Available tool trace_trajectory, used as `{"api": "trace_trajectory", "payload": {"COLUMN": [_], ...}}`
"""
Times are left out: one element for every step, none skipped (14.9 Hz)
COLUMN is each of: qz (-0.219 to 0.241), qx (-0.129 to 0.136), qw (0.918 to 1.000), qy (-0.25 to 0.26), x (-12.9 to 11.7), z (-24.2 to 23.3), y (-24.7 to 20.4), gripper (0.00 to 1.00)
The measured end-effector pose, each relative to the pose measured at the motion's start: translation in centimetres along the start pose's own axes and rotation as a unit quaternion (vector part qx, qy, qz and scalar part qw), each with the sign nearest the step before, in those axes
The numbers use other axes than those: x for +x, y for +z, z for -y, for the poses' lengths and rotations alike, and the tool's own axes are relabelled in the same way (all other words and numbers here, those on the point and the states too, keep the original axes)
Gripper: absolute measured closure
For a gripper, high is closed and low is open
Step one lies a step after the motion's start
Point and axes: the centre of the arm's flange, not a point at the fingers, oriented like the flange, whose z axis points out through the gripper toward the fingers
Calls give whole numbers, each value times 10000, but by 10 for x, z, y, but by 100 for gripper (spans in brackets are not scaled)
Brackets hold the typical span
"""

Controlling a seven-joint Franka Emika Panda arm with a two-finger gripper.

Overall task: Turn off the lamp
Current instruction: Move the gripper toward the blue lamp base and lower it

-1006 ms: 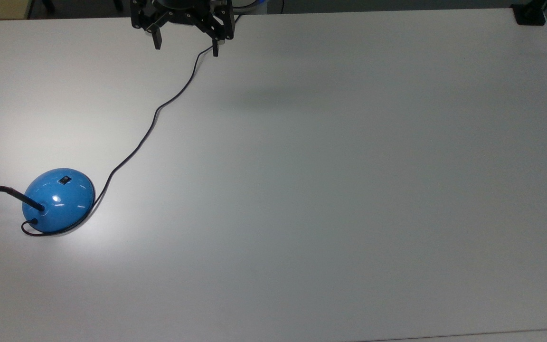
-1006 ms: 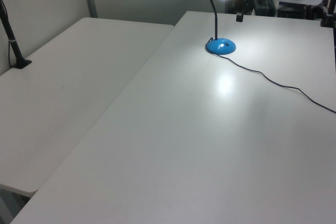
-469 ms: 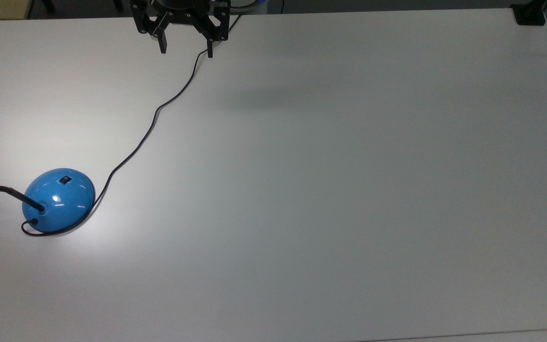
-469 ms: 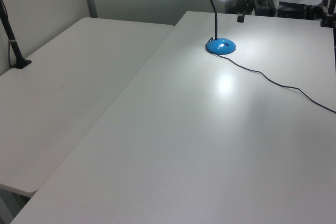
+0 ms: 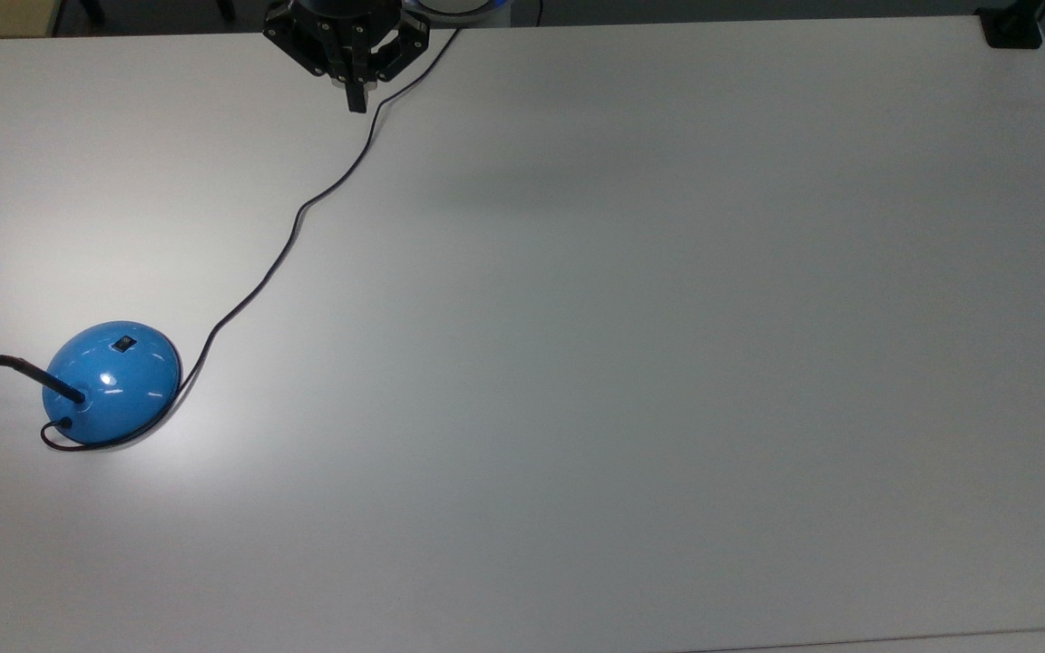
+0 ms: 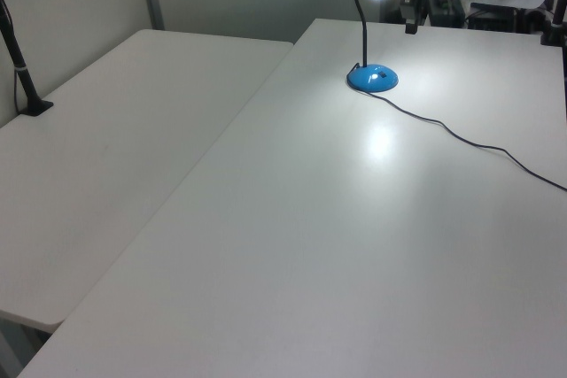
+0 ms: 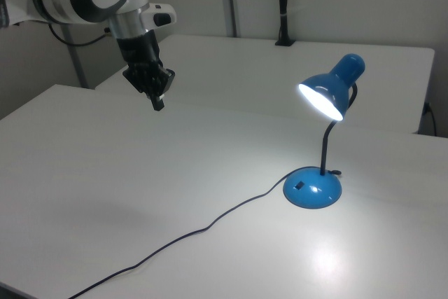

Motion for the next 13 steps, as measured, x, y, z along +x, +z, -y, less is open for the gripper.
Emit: {"api": "trace_trajectory", "payload": {"qz": [1,2,5,13,23,34,26,-22,-82,-137,-203,-296,-407], "qx": [0,-1,-1,-2,-4,-7,-12,-19,-30,-43,-56,-71,-85], "qw": [10000,10000,10000,10000,10000,9999,9998,9994,9988,9980,9968,9949,9924], "qy": [8,15,22,34,61,122,212,334,474,613,767,959,1155], "x": [0,0,0,0,0,0,1,1,2,3,6,10,15], "z": [-1,-2,-3,-4,-7,-14,-24,-38,-54,-69,-82,-93,-101], "y": [0,0,1,1,3,4,5,6,8,12,20,30,42], "gripper": [99,99,99,99,99,99,99,99,99,99,99,99,99]}}
